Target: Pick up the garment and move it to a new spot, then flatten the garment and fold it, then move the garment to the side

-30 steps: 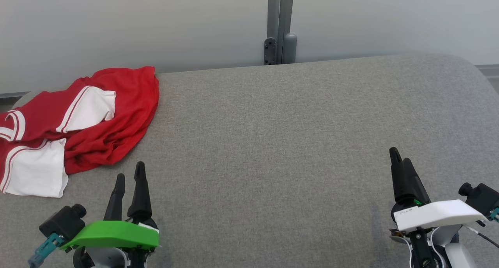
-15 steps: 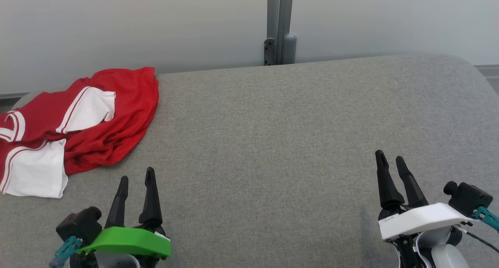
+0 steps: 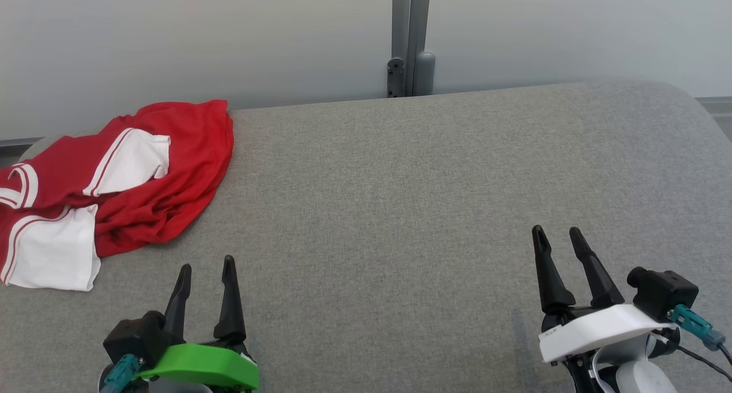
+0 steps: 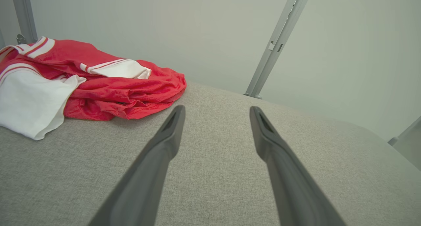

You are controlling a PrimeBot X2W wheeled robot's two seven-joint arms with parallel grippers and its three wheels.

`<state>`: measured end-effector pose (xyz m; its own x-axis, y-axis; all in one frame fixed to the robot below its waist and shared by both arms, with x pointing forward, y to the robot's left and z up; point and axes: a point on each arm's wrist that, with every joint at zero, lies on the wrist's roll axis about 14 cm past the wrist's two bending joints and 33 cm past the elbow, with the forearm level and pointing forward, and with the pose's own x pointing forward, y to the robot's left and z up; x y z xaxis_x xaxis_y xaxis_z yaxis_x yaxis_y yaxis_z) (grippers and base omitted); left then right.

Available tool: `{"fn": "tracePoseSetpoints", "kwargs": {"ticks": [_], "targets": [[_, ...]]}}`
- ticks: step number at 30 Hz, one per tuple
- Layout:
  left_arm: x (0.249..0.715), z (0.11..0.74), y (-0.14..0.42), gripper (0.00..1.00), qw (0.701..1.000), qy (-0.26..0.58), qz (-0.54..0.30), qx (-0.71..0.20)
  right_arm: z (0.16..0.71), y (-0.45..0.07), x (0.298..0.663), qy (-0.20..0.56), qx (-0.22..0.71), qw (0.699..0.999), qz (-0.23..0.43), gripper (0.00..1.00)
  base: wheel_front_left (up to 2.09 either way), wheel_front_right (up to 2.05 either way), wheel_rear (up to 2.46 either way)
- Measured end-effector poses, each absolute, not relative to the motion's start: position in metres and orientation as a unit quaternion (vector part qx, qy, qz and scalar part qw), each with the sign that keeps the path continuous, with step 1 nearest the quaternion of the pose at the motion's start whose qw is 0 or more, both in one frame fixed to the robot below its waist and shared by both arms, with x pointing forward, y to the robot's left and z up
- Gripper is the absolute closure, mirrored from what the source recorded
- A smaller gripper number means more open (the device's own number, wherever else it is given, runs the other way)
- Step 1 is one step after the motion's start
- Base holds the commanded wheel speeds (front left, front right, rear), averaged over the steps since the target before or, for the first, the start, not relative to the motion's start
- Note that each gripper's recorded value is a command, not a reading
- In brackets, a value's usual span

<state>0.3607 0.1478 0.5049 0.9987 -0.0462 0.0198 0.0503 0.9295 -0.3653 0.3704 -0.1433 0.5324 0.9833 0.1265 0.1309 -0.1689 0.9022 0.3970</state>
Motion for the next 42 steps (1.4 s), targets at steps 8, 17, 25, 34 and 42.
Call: {"fn": "tracePoseSetpoints", "kwargs": {"ticks": [8, 17, 25, 34, 42], "targets": [[0.359, 0.504, 0.149, 0.00, 0.988, -0.010, -0.023, -0.149, 0.535, -0.139, 0.369, -0.060, 0.169, 0.980, 0.085, 0.00, 0.00, 0.00, 0.00], [0.356, 0.502, 0.149, 0.00, 0.994, -0.015, -0.025, -0.109, 0.535, -0.134, 0.368, -0.066, 0.133, 0.984, 0.093, 0.00, 0.00, 0.00, 0.00], [0.353, 0.502, 0.148, 0.00, 0.996, -0.021, -0.028, -0.079, 0.532, -0.131, 0.366, -0.066, 0.101, 0.988, 0.100, 0.00, 0.00, 0.00, 0.00], [0.351, 0.503, 0.145, 0.00, 0.998, -0.029, -0.033, -0.052, 0.532, -0.127, 0.364, -0.072, 0.070, 0.989, 0.108, 0.00, 0.00, 0.00, 0.00], [0.349, 0.502, 0.143, 0.00, 0.998, -0.032, -0.035, -0.031, 0.533, -0.123, 0.363, -0.078, 0.043, 0.989, 0.115, 0.00, 0.00, 0.00, 0.00]]}}
